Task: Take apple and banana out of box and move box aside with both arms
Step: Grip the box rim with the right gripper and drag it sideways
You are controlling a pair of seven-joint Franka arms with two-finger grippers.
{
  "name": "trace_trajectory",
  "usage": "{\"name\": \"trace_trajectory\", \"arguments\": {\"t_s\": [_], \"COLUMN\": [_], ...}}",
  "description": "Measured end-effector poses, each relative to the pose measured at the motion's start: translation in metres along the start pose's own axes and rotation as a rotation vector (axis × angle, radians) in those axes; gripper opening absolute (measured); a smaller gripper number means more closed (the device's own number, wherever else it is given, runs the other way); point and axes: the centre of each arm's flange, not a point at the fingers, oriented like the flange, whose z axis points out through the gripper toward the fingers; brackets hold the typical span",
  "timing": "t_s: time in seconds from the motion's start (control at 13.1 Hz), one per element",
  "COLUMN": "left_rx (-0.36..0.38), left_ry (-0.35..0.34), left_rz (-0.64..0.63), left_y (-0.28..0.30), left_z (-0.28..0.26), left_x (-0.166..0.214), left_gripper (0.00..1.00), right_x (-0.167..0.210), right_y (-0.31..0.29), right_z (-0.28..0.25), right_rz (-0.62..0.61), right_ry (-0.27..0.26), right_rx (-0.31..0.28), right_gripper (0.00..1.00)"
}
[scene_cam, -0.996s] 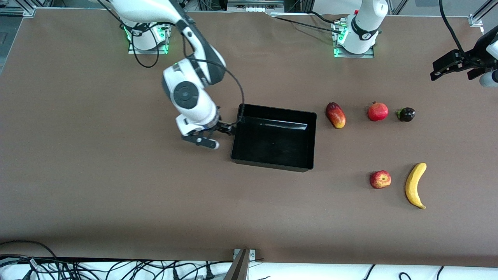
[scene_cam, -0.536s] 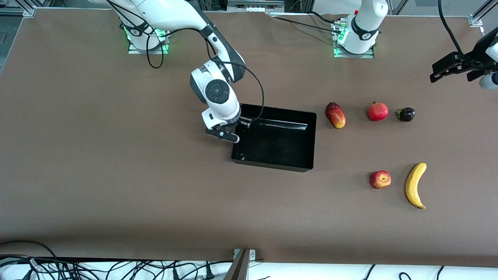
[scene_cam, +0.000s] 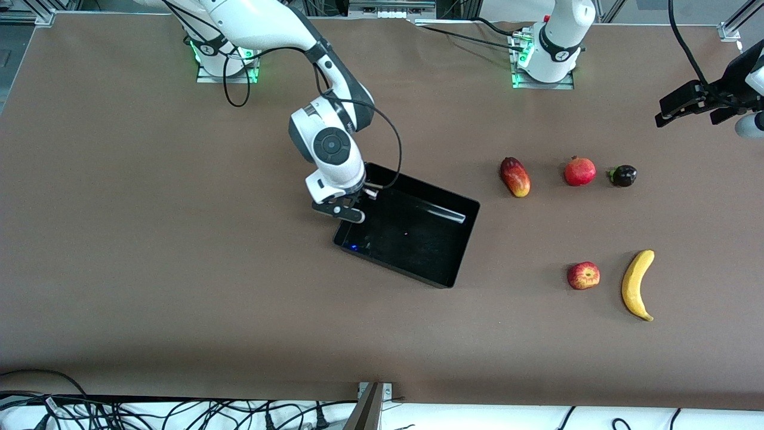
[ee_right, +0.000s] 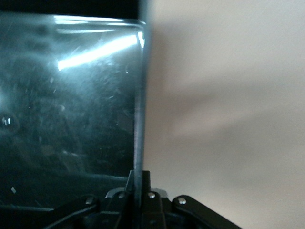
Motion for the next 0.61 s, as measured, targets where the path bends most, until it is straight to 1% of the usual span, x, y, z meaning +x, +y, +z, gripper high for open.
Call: {"name": "trace_trajectory", "arguments": {"t_s": [0.15, 0.31, 0.46, 0.61], "left_rx": [-0.001, -0.001, -0.001, 0.001], "left_ry": [0.000, 0.000, -0.003, -0.014], "left_rz": [-0.001, -0.002, -0.011, -0.020], "left_y": [0.001, 0.001, -0.002, -0.006], "left_z": [0.000, 0.000, 0.004, 0.018], "left_x": [0.000, 0.000, 0.004, 0.018], "left_gripper": [1.00, 1.00, 1.00, 1.00], "right_x": [0.038, 0.090, 0.138, 0.169], "right_y": [0.041, 0.111, 0.201, 0.292], "right_z": [-0.031, -0.071, -0.098, -0.095], "right_rz": [-0.083, -0.166, -0.251, -0.298], "right_ry": [-0.012, -0.033, -0.061, -0.104], "right_rx": [-0.065, -0.123, -0.141, -0.134], "right_gripper": [0.04, 0.04, 0.04, 0.04]}}
